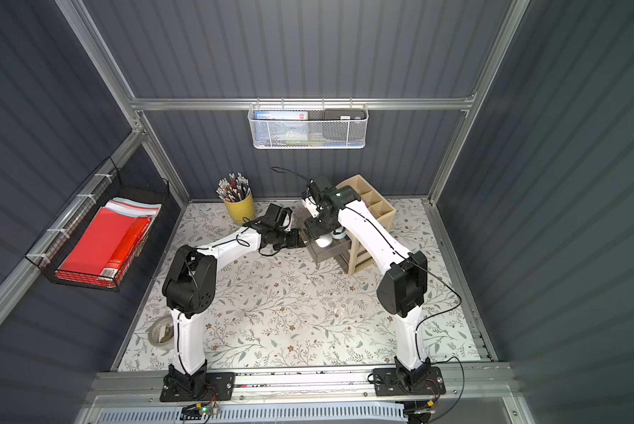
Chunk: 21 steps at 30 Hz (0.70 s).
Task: Take the mice out of the drawer
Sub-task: Pick up the mouse from the drawer, then place the mouse at the center of the board.
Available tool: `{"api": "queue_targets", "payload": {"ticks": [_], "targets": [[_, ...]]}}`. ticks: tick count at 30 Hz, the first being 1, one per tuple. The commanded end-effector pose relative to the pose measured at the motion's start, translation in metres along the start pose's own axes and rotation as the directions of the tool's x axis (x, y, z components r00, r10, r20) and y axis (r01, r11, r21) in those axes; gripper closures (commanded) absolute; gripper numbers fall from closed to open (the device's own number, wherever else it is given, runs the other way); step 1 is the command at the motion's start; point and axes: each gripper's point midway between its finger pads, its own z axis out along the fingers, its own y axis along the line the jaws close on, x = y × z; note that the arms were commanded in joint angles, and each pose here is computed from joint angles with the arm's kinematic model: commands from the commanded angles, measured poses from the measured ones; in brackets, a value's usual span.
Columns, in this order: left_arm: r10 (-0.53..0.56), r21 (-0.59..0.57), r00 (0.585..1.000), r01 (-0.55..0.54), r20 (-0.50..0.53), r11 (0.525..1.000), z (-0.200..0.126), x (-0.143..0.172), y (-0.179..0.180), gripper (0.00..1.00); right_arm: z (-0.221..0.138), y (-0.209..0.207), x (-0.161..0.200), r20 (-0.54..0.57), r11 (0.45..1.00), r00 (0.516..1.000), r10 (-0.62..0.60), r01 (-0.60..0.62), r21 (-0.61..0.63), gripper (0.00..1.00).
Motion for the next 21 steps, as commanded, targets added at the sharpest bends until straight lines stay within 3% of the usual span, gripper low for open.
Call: {"api": "queue_targets", "payload": {"ticks": [1,6,12,17,21], "targets": [[0.032,0.059,0.997,-0.036,0.066,0.998,-0.012,-0.021,-0.022,0.01,-0.031,-0.013,-0.022,0.111,0.998,0.994,0.026,-0.032,0.052,0.66],[0.033,0.054,0.998,-0.036,0.056,0.998,-0.01,-0.017,-0.019,0.01,-0.059,-0.003,-0.033,0.188,0.999,0.982,0.034,-0.033,-0.007,0.66],[0.037,0.051,0.998,-0.04,0.049,0.998,-0.007,-0.016,-0.018,0.01,-0.091,0.045,-0.001,0.187,1.0,0.982,0.017,-0.017,-0.003,0.65],[0.037,0.05,0.998,-0.039,0.047,0.998,-0.005,-0.017,-0.018,0.01,-0.099,0.101,0.055,0.177,0.998,0.984,0.018,-0.006,-0.068,0.64],[0.038,0.046,0.998,-0.04,0.045,0.998,-0.006,-0.017,-0.018,0.01,-0.081,0.144,0.114,0.122,0.981,0.988,0.097,-0.074,-0.182,0.64]]}}
